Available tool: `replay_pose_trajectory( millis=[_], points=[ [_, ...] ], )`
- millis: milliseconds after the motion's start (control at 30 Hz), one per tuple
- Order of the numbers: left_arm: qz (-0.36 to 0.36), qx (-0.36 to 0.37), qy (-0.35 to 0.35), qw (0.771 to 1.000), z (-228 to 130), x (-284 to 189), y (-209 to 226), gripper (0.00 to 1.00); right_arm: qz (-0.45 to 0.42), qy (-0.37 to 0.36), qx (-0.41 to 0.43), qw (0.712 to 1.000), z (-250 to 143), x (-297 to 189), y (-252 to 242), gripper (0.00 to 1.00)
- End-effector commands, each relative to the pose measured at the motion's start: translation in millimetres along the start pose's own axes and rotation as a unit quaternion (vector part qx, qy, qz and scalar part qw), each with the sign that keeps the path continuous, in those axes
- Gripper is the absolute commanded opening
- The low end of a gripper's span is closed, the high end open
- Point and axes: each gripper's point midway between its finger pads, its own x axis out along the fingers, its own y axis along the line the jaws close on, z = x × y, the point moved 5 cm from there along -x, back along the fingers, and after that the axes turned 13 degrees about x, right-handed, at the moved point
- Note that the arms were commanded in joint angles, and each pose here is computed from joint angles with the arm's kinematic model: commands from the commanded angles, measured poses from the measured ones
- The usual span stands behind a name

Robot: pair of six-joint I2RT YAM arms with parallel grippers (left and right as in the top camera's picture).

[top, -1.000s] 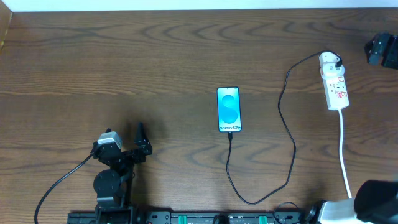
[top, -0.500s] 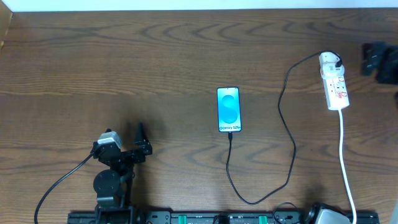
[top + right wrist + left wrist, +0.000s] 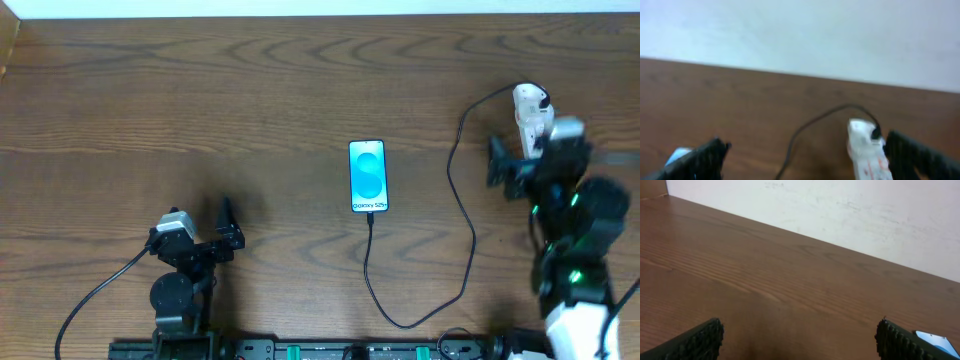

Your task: Plug charger to phone and switch on socket

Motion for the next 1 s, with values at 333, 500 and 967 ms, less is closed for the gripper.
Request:
replay_pose_trajectory(
  millis=[333, 500, 967],
  points=[
    [0.011, 0.007, 0.023, 1.0, -13, 1, 3, 0.97, -0.003, -0.027, 0.0, 1.0, -96, -33, -4, 0.99],
    [0.011, 0.007, 0.023, 1.0, -13, 1, 3, 0.97, -0.028, -0.023, 0.002, 0.999, -99, -41, -8, 0.99],
    [0.011, 0.007, 0.023, 1.0, -13, 1, 3, 0.97, -0.039, -0.071, 0.0, 0.997, -88, -66, -5, 0.99]
  ],
)
